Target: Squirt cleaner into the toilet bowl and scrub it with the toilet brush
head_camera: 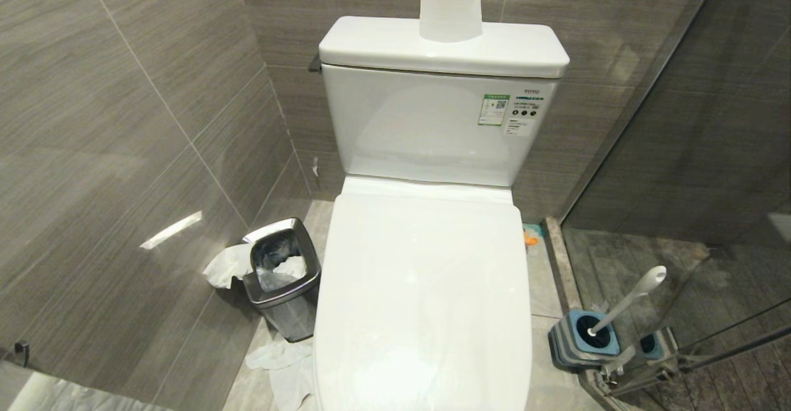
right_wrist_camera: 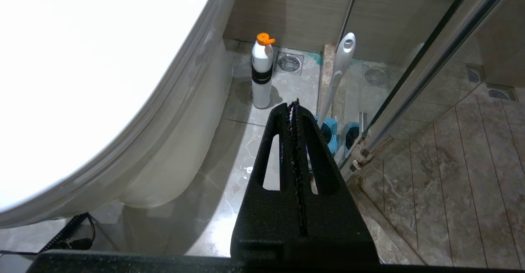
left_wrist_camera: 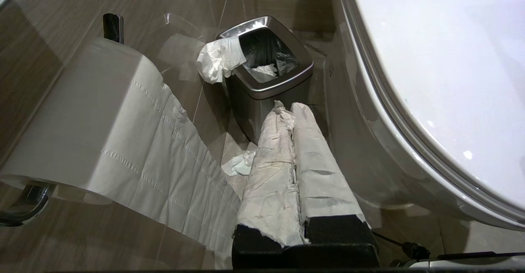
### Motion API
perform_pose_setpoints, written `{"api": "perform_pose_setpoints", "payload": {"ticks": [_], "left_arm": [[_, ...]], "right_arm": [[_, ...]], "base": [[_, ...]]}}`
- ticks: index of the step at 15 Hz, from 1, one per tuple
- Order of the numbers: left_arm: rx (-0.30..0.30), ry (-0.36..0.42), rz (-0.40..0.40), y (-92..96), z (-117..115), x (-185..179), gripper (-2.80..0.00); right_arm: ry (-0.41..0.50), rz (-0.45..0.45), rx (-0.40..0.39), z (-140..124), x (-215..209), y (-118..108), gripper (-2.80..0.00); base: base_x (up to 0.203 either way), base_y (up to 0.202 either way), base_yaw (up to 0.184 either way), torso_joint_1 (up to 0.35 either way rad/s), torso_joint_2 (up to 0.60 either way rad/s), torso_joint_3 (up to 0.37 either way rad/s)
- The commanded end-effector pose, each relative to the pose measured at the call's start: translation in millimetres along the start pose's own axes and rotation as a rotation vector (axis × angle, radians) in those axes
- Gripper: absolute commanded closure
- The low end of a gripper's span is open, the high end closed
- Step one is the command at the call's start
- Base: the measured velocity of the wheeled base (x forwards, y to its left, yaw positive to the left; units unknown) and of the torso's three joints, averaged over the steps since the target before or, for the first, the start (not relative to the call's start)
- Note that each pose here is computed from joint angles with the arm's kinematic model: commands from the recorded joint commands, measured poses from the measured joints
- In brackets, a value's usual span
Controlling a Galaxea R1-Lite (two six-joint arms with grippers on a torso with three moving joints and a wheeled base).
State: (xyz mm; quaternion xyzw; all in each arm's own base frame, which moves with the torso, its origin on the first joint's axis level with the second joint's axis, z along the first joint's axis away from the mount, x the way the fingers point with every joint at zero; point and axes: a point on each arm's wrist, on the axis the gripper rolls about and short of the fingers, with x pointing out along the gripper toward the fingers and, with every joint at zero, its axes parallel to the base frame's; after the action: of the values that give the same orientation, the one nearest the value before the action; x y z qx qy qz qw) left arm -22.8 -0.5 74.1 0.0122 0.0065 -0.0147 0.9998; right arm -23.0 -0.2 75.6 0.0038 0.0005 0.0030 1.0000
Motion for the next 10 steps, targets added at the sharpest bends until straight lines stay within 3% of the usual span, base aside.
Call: {"api": "perform_pose_setpoints", "payload": {"ticks": [1,10], "left_arm": [[0.0,0.003,0.0,0.0,-0.4,0.2,0.0],[0.0,0.003,0.0,0.0,-0.4,0.2,0.0]], "right_arm": [[0.0,0.002,-0.002,0.0,0.0,0.0,0.0],[-0.001,-0.007,0.037,0.1,0.0,-0.2,0.0]], "base": [[0.0,0.0,0.0,0.0,0.0,0.0],[0.0,0.0,0.0,0.0,0.0,0.0]]}}
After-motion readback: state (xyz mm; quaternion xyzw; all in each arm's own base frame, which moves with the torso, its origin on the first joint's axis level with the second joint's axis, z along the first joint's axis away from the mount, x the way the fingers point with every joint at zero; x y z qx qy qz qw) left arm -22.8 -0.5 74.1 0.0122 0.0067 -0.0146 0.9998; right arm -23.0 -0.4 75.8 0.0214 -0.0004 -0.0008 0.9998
